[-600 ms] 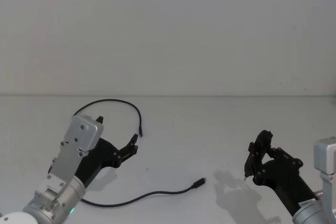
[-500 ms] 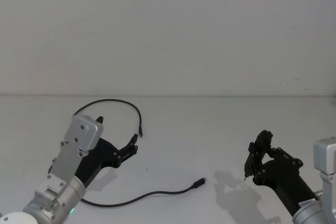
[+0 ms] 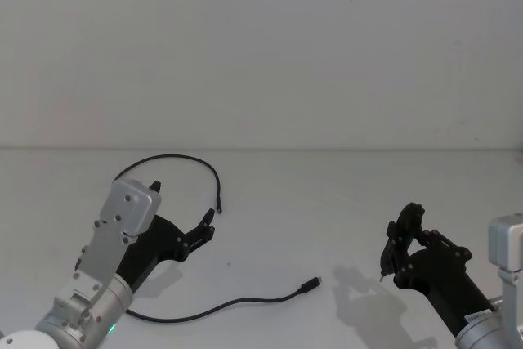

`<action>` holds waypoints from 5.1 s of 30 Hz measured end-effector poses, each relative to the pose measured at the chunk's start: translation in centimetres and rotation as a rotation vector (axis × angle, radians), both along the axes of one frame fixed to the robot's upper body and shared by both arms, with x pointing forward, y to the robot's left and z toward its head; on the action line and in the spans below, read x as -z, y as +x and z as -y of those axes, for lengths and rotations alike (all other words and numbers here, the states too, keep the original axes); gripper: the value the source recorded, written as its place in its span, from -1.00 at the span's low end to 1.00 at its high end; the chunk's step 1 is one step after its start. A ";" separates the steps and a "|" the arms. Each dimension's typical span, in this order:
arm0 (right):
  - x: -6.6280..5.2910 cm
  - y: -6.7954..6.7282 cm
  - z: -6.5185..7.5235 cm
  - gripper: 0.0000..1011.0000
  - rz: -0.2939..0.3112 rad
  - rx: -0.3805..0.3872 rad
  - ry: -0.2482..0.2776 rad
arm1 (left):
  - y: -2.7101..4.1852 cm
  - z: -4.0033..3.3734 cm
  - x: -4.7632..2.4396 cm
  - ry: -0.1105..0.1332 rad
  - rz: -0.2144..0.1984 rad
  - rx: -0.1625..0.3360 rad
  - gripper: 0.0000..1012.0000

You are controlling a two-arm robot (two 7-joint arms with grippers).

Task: Pick up the data cable with the one hand.

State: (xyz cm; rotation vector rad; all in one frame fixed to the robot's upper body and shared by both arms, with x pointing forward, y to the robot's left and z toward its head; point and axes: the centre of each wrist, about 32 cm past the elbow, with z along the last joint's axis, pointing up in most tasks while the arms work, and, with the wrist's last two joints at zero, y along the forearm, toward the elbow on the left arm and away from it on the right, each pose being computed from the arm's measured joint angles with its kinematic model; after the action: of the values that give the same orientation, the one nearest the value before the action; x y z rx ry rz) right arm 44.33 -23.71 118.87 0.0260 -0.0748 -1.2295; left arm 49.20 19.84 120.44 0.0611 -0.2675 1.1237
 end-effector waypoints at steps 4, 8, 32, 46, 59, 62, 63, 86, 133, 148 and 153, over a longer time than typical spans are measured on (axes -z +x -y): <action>0.0 0.0 0.0 -0.48 0.000 0.000 0.000 | 0.00 0.00 0.00 0.000 0.000 0.000 0.98; 0.0 0.0 0.0 -0.48 0.000 0.000 0.000 | 0.00 0.00 0.00 0.000 0.000 0.000 0.98; 0.0 0.0 0.0 -0.48 0.000 0.000 0.000 | -0.21 -0.11 -0.14 0.018 -0.008 0.048 0.98; 0.0 0.0 0.0 -0.48 0.000 0.000 0.000 | -0.07 -2.54 -0.82 0.106 -0.066 0.212 0.98; 0.0 0.0 0.0 -0.48 0.000 0.000 0.000 | 2.52 -6.63 -3.19 0.205 -0.174 0.373 0.98; 0.0 0.0 0.0 -0.48 0.000 0.000 0.000 | 3.00 -6.98 -3.66 0.213 -0.192 0.391 0.98; 0.0 0.0 0.0 -0.48 0.000 0.000 0.000 | 3.27 -7.14 -3.94 0.216 -0.208 0.406 0.98; 0.0 0.0 0.0 -0.48 0.000 0.000 0.000 | 6.12 -6.79 -6.05 0.296 -0.392 0.566 0.98; 0.0 0.0 0.0 -0.48 0.000 0.000 0.000 | 8.23 -2.58 -3.03 0.355 -0.452 0.548 0.98; 0.0 0.0 0.0 -0.48 0.000 0.000 0.000 | 8.38 -1.68 -2.70 0.367 -0.467 0.552 0.98; 0.0 0.0 0.0 -0.48 0.000 0.000 0.000 | 8.42 -1.54 -2.67 0.370 -0.469 0.553 0.81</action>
State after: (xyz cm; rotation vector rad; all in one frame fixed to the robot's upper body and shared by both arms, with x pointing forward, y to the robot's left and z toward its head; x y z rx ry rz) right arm 44.33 -23.71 118.87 0.0260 -0.0749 -1.2295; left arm 57.62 21.38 123.11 0.5404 -0.0579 0.4769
